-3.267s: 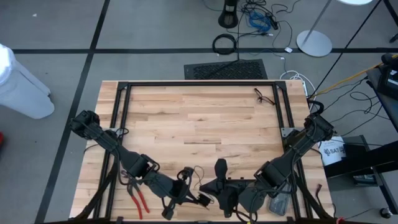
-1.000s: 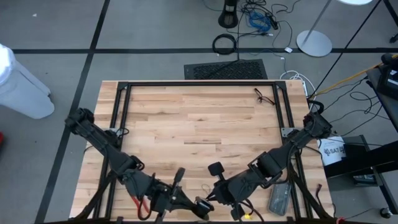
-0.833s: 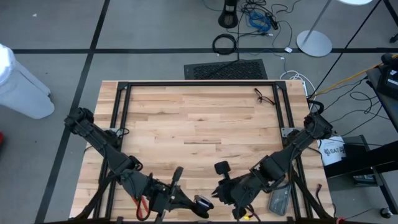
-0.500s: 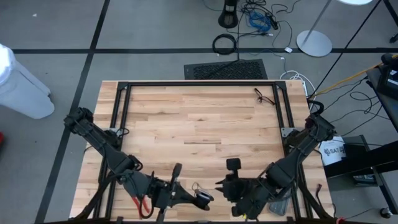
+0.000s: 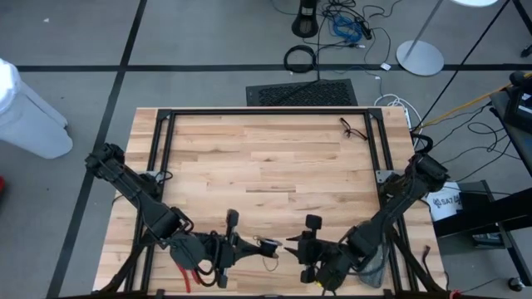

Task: Coil cords
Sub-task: Coil the black wire onto the black spool

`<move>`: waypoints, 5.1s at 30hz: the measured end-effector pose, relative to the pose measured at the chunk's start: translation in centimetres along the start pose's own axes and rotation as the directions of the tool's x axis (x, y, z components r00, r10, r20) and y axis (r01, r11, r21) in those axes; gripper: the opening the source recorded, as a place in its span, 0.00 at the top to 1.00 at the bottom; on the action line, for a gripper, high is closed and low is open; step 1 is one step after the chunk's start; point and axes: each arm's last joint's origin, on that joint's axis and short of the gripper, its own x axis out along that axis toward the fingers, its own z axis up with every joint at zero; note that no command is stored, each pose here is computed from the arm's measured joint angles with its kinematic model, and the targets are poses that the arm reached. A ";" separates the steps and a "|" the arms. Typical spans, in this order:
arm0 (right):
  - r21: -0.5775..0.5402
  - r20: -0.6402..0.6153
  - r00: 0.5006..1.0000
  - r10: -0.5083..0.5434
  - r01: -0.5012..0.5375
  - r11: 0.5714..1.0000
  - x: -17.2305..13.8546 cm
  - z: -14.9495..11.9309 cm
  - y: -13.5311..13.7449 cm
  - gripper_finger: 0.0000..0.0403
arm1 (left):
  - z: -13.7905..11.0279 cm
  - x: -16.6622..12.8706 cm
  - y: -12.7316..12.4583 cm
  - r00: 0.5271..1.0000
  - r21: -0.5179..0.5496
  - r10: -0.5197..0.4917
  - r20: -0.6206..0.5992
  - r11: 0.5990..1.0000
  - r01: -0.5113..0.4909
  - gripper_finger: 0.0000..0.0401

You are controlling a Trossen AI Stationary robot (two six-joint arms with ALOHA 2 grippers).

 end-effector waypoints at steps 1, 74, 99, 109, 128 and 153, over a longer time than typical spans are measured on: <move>0.014 -0.004 1.000 0.011 -0.011 1.000 0.4 -0.3 -0.1 0.75 | -0.1 -0.1 0.1 1.000 0.008 0.010 -0.015 1.000 -0.010 0.99; 0.067 -0.082 0.994 0.065 -0.059 0.996 17.9 -5.1 0.6 0.70 | -0.9 -1.1 1.3 0.980 -0.042 0.153 -0.124 0.986 -0.159 0.99; 0.063 -0.046 0.997 0.068 -0.065 0.996 17.9 -4.7 0.7 0.76 | -0.9 -1.1 1.3 0.980 -0.039 0.153 -0.130 0.987 -0.159 0.99; 0.058 -0.039 0.997 0.071 -0.069 0.996 17.9 -4.6 0.7 0.86 | -0.9 -1.1 1.3 0.980 -0.040 0.152 -0.129 0.987 -0.159 0.99; 0.058 -0.057 0.989 0.138 -0.135 0.989 17.5 -4.3 0.8 1.00 | -1.2 -1.1 1.2 0.977 -0.041 0.151 -0.154 0.987 -0.159 0.99; 0.000 -0.250 0.886 0.389 -0.402 0.916 -1.5 1.9 -0.6 1.00 | -1.5 -2.5 -1.0 0.984 0.008 0.015 -0.179 1.000 -0.014 0.99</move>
